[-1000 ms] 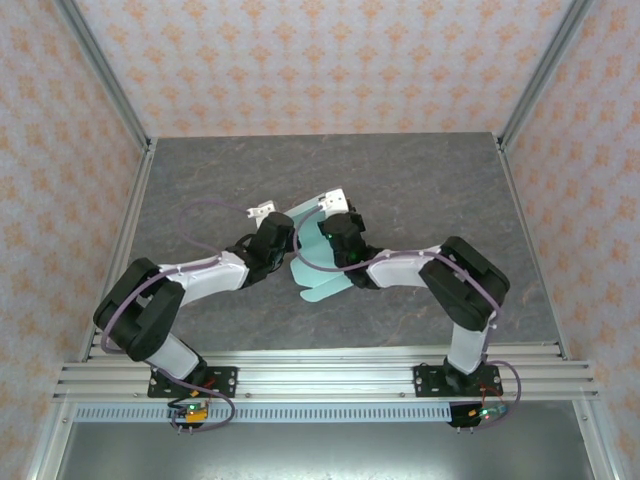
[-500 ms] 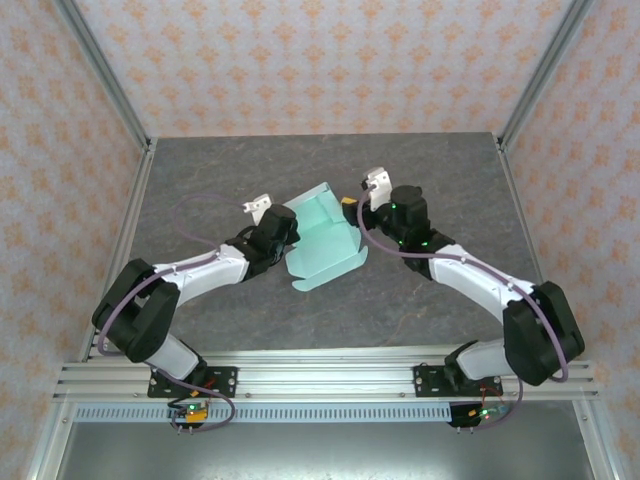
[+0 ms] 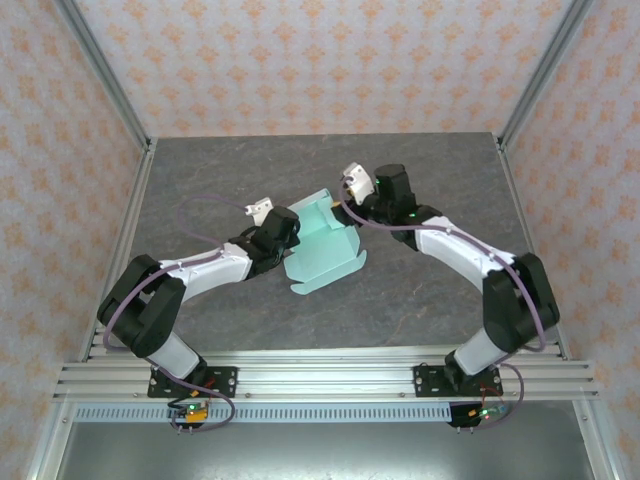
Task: Fold the paper box
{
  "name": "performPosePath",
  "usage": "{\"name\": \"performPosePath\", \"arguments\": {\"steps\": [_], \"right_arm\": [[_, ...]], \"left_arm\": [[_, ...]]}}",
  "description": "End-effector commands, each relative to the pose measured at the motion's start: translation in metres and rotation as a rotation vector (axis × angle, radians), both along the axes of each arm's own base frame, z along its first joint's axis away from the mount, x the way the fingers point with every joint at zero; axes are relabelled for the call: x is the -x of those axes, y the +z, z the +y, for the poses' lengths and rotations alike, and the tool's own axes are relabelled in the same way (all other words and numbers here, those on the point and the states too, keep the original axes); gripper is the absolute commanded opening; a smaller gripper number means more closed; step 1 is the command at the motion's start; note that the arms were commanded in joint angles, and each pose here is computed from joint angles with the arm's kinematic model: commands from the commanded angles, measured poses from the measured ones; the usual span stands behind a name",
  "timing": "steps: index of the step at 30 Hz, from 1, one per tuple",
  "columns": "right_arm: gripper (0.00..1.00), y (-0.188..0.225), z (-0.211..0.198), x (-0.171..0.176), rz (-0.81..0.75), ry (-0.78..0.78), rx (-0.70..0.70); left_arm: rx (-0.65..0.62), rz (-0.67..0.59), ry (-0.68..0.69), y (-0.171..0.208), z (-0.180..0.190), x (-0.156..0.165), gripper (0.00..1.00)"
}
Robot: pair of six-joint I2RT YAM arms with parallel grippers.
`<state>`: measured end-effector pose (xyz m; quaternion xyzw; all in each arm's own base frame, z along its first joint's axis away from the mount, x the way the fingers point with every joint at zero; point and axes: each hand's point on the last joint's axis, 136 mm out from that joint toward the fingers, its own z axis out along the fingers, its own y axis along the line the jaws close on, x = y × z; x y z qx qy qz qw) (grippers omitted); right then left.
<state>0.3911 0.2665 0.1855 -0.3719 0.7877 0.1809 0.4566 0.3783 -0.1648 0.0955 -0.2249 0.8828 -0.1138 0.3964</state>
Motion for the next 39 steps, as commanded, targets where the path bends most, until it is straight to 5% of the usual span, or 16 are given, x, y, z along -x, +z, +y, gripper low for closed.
{"name": "performPosePath", "arguments": {"steps": [1, 4, 6, 11, 17, 20, 22, 23, 26, 27, 31, 39], "right_arm": [[0.53, -0.017, 0.010, -0.009, -0.004, -0.017, 0.118], [0.49, -0.024, 0.021, -0.019, -0.023, -0.114, 0.153], [0.25, -0.024, 0.011, -0.036, -0.078, -0.310, 0.193], [0.04, -0.021, 0.005, -0.043, -0.193, -0.600, 0.155], [0.10, -0.027, 0.015, -0.039, -0.298, -0.765, 0.139], [0.27, -0.024, 0.012, -0.044, -0.331, -0.791, 0.142], [0.28, -0.024, 0.020, -0.046, -0.307, -0.727, 0.124], [0.28, -0.026, 0.025, -0.045, -0.284, -0.684, 0.115], [0.01, -0.032, 0.027, -0.047, -0.262, -0.637, 0.132], [0.00, -0.031, 0.023, -0.048, -0.264, -0.649, 0.123], [0.00, -0.028, 0.021, -0.045, -0.247, -0.630, 0.087], [0.53, -0.006, 0.041, -0.005, -0.117, -0.321, -0.090]], "left_arm": [[0.012, -0.022, 0.032, 0.013, 0.001, -0.007, 0.00], [0.009, -0.024, 0.027, 0.015, 0.000, -0.009, 0.00], [0.011, -0.026, 0.036, 0.015, 0.000, -0.010, 0.00], [0.034, -0.024, 0.039, 0.013, -0.002, -0.009, 0.00], [0.065, -0.014, 0.027, 0.012, -0.008, -0.011, 0.00], [0.070, -0.018, 0.032, 0.013, -0.008, -0.011, 0.00], [0.073, -0.019, 0.029, 0.013, -0.009, -0.011, 0.00], [0.070, -0.019, 0.026, 0.014, -0.009, -0.011, 0.00], [0.062, -0.022, 0.028, 0.015, -0.008, -0.012, 0.00], [0.062, -0.021, 0.030, 0.014, -0.008, -0.012, 0.00], [0.058, -0.018, 0.029, 0.013, -0.007, -0.011, 0.00], [0.022, -0.009, 0.035, 0.014, -0.001, -0.013, 0.00]]}}
